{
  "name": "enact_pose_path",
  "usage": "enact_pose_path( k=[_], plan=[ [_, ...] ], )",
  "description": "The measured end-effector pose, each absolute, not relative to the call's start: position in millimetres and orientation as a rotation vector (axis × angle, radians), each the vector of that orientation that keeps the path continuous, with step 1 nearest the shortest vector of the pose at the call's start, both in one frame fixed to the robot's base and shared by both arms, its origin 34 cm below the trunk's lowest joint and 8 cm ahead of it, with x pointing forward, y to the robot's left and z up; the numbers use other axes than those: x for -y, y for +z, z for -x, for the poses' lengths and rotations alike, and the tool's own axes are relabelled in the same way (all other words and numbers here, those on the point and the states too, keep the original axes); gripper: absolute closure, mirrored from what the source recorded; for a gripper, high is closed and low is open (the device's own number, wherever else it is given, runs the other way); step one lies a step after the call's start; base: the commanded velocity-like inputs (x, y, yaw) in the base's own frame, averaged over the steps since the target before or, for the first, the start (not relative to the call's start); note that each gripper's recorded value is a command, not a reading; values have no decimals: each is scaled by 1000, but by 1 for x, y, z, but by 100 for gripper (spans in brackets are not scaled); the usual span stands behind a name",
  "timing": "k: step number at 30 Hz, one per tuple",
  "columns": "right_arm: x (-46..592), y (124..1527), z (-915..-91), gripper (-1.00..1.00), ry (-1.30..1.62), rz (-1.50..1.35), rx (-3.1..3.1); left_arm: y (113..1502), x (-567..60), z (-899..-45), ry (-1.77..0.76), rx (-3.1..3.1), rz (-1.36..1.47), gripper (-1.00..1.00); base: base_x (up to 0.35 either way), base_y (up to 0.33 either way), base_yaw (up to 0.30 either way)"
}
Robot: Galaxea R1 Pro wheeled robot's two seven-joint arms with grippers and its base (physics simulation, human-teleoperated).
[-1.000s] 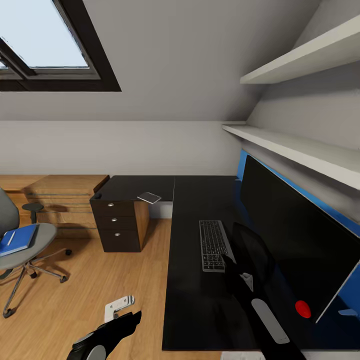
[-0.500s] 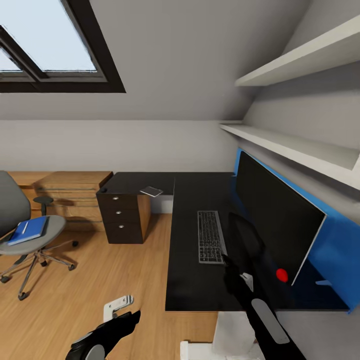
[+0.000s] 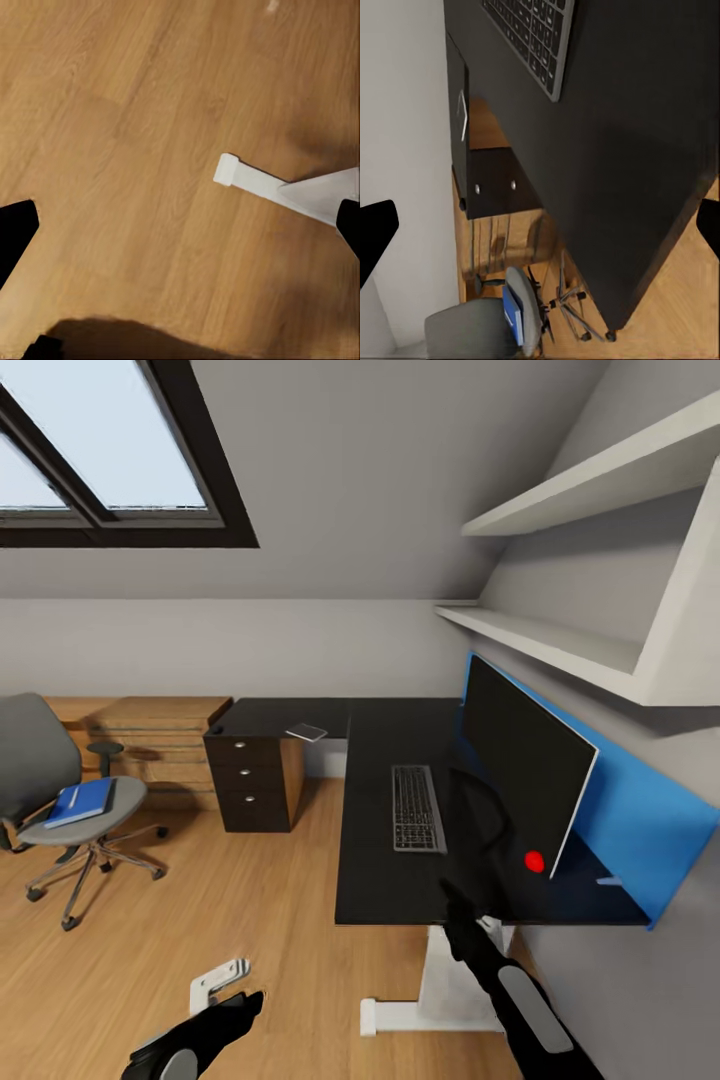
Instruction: In the bedroom, organize the workspace by keeping the computer under the desk, ensuring the monitor is on the desk, placing the keyboard on the desk next to the monitor, placing the mouse on the desk next to the keyboard, moving the folder from the swivel chair onto the desk next to the mouse, stacking the notebook on top of the folder with the pen on top of the notebook, and positioning the swivel chair next to the desk.
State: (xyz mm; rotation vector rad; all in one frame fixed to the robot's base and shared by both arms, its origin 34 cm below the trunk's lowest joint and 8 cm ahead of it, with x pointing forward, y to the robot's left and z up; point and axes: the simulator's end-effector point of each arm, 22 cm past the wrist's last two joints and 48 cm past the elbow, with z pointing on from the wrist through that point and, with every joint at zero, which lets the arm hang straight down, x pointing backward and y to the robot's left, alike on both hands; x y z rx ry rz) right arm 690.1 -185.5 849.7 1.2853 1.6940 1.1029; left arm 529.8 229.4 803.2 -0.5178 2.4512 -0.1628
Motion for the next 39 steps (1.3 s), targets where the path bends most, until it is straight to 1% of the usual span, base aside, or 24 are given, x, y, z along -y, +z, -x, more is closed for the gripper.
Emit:
enact_pose_path(
  k=[6,10,13,15,19,23,24,27,32,36,39],
  plan=[
    [184,832,-682,-100,1037,-1232,-1769,779,-239,-518,-127,-2485,559,-100,-335,0,0],
    [185,814,-672,-100,968,-1177,-1843,734,-258,-492,-17,-2537,598,-100,-335,0,0],
    [182,779,-651,-100,872,-1118,-1969,707,-280,-473,123,-2551,572,-100,-335,9,0],
    [178,760,-637,-100,821,-1077,-2043,699,-287,-466,172,-2559,548,-100,-319,78,0],
    [176,710,-597,-100,634,-898,-2234,687,-296,-453,247,-2578,501,-100,-233,201,0],
    [194,676,-565,-100,436,-735,-2321,680,-299,-446,271,-2590,489,-100,-90,288,0],
    [202,660,-547,-100,364,-694,-2355,675,-300,-441,279,-2598,486,-100,-41,313,0],
    [218,633,-507,-100,246,-650,-2407,663,-304,-428,292,-2611,488,-100,-24,322,0],
    [228,620,-481,-100,166,-594,-2423,651,-305,-421,266,-2595,488,-100,-8,331,0],
    [207,620,-475,-100,176,-482,-2437,649,-303,-422,255,-2579,458,-100,-2,335,0],
    [197,615,-464,-100,178,-464,-2462,646,-291,-419,232,-2598,430,-100,0,0,0]
  ],
)
